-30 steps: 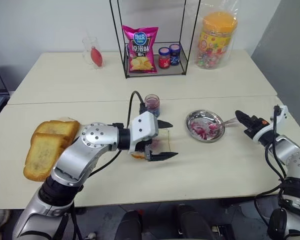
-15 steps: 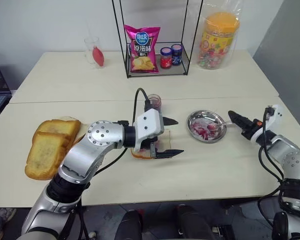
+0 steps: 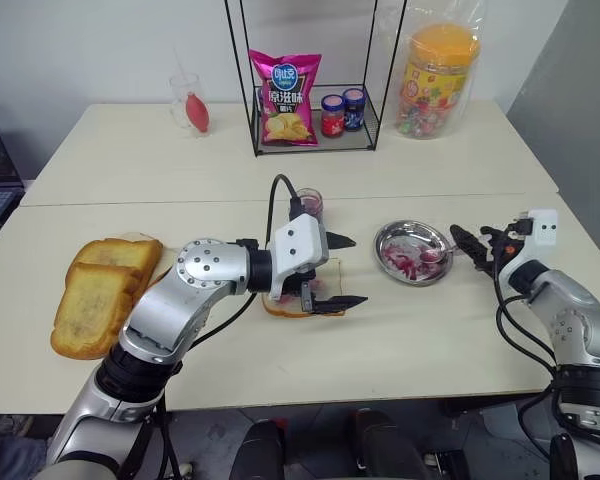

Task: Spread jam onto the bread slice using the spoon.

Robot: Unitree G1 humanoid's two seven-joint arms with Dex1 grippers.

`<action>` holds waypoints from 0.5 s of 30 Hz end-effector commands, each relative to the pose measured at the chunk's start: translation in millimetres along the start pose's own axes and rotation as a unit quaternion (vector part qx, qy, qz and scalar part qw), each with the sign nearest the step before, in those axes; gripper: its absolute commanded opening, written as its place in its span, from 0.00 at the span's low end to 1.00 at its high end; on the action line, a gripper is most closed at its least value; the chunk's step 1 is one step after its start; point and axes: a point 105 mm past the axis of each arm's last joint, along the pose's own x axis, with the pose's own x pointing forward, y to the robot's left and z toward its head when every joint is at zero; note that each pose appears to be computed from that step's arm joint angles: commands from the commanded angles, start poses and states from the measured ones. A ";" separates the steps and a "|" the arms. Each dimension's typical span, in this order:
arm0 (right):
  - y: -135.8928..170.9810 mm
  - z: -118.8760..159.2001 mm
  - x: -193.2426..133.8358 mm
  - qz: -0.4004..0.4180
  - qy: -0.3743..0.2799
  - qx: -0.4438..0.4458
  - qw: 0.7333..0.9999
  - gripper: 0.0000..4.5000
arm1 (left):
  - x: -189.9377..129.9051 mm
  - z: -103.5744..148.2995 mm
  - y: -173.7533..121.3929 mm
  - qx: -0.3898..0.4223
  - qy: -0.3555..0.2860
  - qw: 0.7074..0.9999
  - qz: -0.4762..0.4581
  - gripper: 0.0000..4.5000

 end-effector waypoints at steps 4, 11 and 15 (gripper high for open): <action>10.7 12.9 -5.4 0.026 -0.022 -0.044 0.998 0.86 | -4.0 9.8 2.2 0.021 -0.012 1.000 0.010 1.00; -0.1 36.5 -8.0 -0.012 -0.082 -0.064 0.995 0.86 | -14.5 8.0 11.1 0.016 -0.012 0.999 0.042 1.00; 20.4 49.2 -17.1 0.048 -0.092 -0.099 0.990 0.86 | -40.5 -2.0 22.1 0.009 0.016 0.996 0.090 1.00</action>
